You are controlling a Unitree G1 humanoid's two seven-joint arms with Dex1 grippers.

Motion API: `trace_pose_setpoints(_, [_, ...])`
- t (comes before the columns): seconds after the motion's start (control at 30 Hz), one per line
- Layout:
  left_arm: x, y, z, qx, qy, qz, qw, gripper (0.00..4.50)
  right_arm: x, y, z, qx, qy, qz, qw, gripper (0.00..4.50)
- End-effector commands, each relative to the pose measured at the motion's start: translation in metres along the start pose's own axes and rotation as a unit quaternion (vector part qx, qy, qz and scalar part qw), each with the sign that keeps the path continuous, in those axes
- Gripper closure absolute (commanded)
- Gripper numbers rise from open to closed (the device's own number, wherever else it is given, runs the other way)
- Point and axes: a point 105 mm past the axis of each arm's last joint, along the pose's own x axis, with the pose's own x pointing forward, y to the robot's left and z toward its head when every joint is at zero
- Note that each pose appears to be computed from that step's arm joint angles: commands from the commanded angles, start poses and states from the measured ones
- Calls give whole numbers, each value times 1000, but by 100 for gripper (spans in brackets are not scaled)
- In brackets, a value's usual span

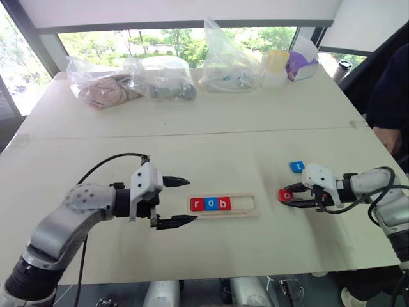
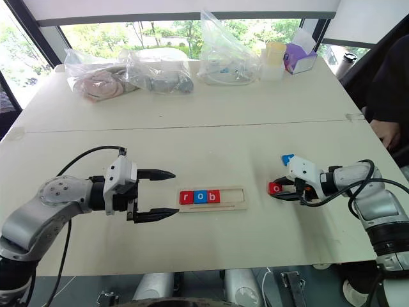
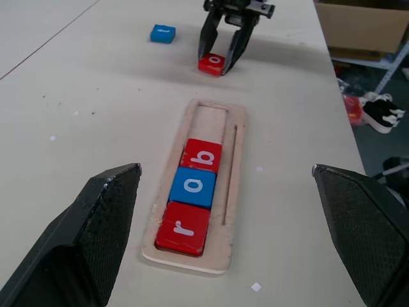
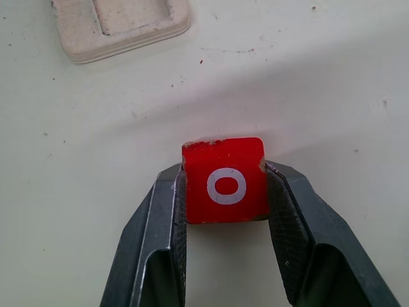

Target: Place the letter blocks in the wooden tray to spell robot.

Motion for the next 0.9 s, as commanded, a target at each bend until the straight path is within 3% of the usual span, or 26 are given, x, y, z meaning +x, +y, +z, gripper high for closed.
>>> trace_pose_setpoints(0.03, [-7,0,17,27,-30,-4,999,0,1,2,31,-46,-28,3,999,335])
trace_pose_setpoints(0.13, [-11,1,19,35,-36,-11,999,0,3,10,60,-81,-53,15,995,335])
trace_pose_setpoints(0.3, [-12,-3,18,44,-28,-39,998,0,15,21,79,-86,-63,43,993,335])
trace_pose_setpoints(0.9, [-4,-8,22,47,-38,-42,997,0,55,41,95,-96,-72,90,989,335])
